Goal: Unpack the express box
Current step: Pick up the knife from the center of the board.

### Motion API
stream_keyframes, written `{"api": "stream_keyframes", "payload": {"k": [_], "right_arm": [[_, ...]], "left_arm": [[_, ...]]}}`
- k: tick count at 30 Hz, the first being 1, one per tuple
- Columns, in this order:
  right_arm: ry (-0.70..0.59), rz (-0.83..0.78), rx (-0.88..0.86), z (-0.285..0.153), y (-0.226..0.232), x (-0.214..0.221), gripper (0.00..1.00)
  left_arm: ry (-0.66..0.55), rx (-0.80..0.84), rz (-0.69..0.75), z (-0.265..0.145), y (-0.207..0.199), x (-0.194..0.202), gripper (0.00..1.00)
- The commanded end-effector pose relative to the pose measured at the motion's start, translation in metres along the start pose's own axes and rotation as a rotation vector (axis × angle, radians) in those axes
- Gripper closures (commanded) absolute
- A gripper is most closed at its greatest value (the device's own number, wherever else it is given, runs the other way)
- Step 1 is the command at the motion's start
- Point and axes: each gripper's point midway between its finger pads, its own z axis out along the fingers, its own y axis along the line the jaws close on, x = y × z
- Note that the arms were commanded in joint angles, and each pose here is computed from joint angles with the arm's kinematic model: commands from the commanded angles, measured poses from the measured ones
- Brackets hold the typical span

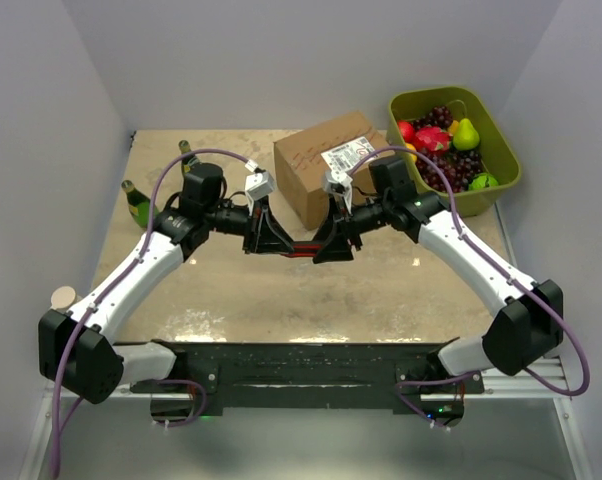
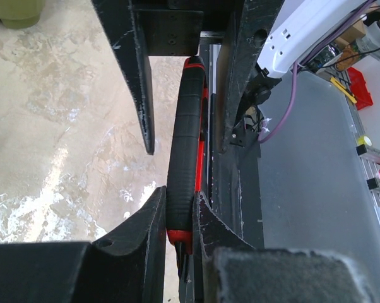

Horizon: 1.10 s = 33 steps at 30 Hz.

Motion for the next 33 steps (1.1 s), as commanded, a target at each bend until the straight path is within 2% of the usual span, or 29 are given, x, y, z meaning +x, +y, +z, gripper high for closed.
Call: {"api": "stream_keyframes", "payload": {"k": [1,8,13,20,21,24,25,26,27,28,29,30,31,33], "right_arm": [[0.025,-0.023,-0.031,-0.005,0.01,0.001,0.48],[0.015,-0.02,-0.02,-0.006,0.009,0.001,0.52],[-0.017,-0.007,-0.033,-0.004,0.009,-0.011,0.6],[-0.038,0.021,-0.045,-0.003,0.01,-0.015,0.81],[-0.038,0.026,-0.047,-0.003,0.011,-0.014,0.89],[-0.029,0.018,-0.027,-0.004,0.009,-0.012,0.97],[-0.02,0.003,-0.012,-0.005,0.007,-0.011,0.98],[0.004,0.017,-0.003,-0.005,0.008,-0.005,0.99],[0.034,-0.037,0.047,-0.008,-0.003,0.001,1.0],[0.052,-0.067,0.076,-0.01,-0.007,0.001,1.0],[0.076,-0.087,0.104,-0.012,-0.012,0.004,1.0],[0.114,-0.13,0.111,-0.015,-0.013,0.012,1.0],[0.157,-0.16,0.174,-0.021,-0.024,0.013,1.0],[0.209,-0.162,0.183,-0.024,-0.028,0.022,1.0]], "left_arm": [[-0.037,0.013,0.089,-0.004,-0.01,-0.016,1.0],[-0.049,0.019,0.091,-0.004,-0.01,-0.018,1.0],[-0.057,0.026,0.068,-0.001,-0.007,-0.017,1.0],[-0.076,0.038,0.04,0.002,-0.004,-0.018,1.0],[-0.075,0.035,0.038,0.002,-0.003,-0.018,1.0],[-0.058,0.021,0.031,0.003,0.001,-0.011,1.0],[-0.05,0.007,0.067,0.003,0.005,-0.009,0.98],[-0.035,-0.021,0.066,0.001,0.007,-0.005,0.9],[-0.026,-0.031,0.082,0.0,0.008,-0.004,0.71],[-0.016,-0.042,0.155,-0.001,0.011,-0.003,0.65],[0.004,-0.061,0.152,-0.003,0.013,-0.002,0.6],[0.013,-0.069,0.166,-0.004,0.014,-0.001,0.48],[0.023,-0.076,0.2,-0.004,0.017,0.0,0.45],[0.044,-0.077,0.199,-0.005,0.018,0.003,0.44]]}}
